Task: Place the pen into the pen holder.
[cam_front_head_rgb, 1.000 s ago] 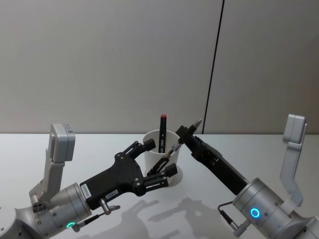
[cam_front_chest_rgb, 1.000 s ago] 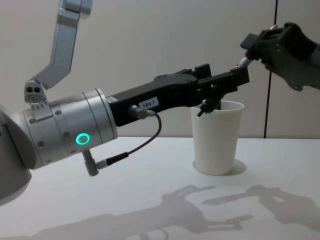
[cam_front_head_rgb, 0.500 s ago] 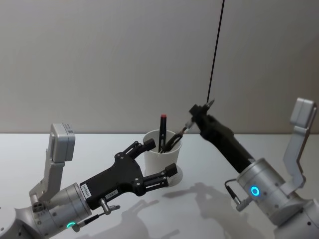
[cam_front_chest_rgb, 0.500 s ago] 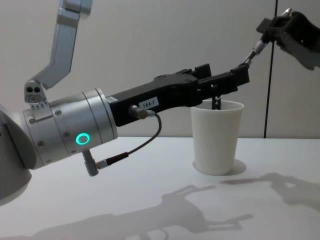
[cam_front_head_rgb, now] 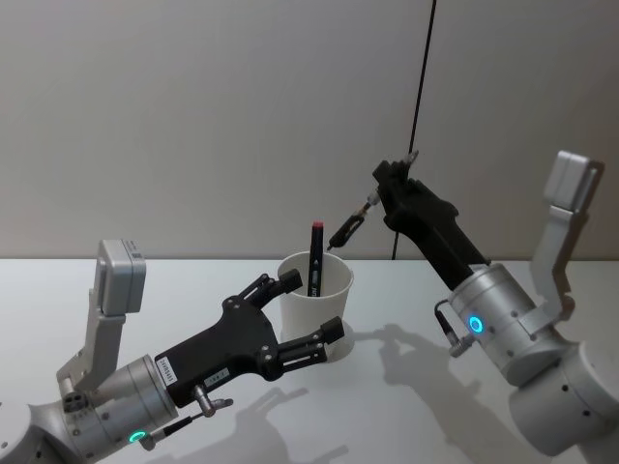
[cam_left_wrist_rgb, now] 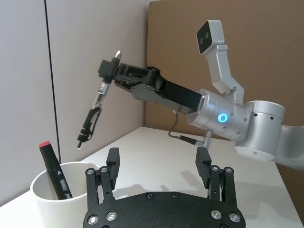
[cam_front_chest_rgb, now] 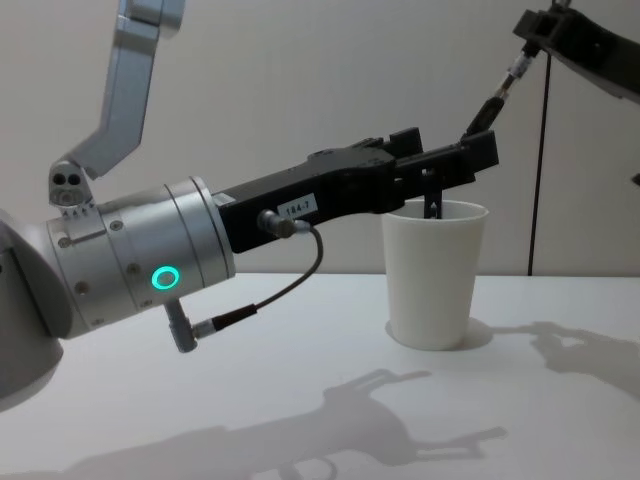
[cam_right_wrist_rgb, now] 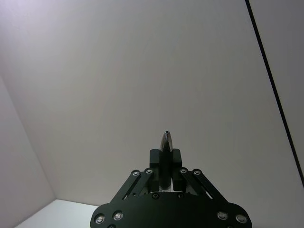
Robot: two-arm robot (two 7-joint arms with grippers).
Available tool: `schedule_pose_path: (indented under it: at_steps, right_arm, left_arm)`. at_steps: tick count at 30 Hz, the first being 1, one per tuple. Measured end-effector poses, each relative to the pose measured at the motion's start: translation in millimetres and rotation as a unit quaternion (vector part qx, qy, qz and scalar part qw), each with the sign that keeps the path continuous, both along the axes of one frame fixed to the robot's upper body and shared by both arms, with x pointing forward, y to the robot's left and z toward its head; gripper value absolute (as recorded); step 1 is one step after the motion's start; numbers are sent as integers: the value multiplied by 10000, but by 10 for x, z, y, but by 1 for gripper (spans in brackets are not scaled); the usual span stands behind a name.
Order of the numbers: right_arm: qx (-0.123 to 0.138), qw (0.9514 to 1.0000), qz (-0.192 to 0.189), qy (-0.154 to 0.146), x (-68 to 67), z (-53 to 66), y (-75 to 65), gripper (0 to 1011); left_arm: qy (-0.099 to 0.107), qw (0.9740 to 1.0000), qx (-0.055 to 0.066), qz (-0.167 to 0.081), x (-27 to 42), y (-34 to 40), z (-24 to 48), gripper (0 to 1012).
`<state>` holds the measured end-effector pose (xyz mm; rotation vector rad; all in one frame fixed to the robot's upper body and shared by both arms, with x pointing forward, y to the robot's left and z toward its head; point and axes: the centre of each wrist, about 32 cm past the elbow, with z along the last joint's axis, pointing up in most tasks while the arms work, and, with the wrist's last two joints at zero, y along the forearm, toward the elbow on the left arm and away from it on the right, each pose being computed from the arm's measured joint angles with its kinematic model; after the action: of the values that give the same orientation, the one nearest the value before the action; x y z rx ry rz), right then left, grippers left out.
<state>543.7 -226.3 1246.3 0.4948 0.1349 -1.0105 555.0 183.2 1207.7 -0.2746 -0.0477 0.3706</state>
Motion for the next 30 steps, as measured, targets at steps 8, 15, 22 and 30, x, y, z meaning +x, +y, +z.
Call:
schedule_pose_path:
  at_steps: [8,15,22,30]
  right_arm:
    - [-384,9990,-62,-204,131,-1,48,143]
    - [-707,9971,6,-281,201,-23,78,143]
    - [-904,9955,60,-294,223,-42,85,143]
    - [-1137,9932,82,-226,224,-70,83,144]
  left_arm:
    - [0,10000,0,0,0,0,0,1002]
    - [0,10000,0,0,0,0,0,1002]
    - [0,10000,0,0,0,0,0,1001]
    - [0,10000,0,0,0,0,0,1001]
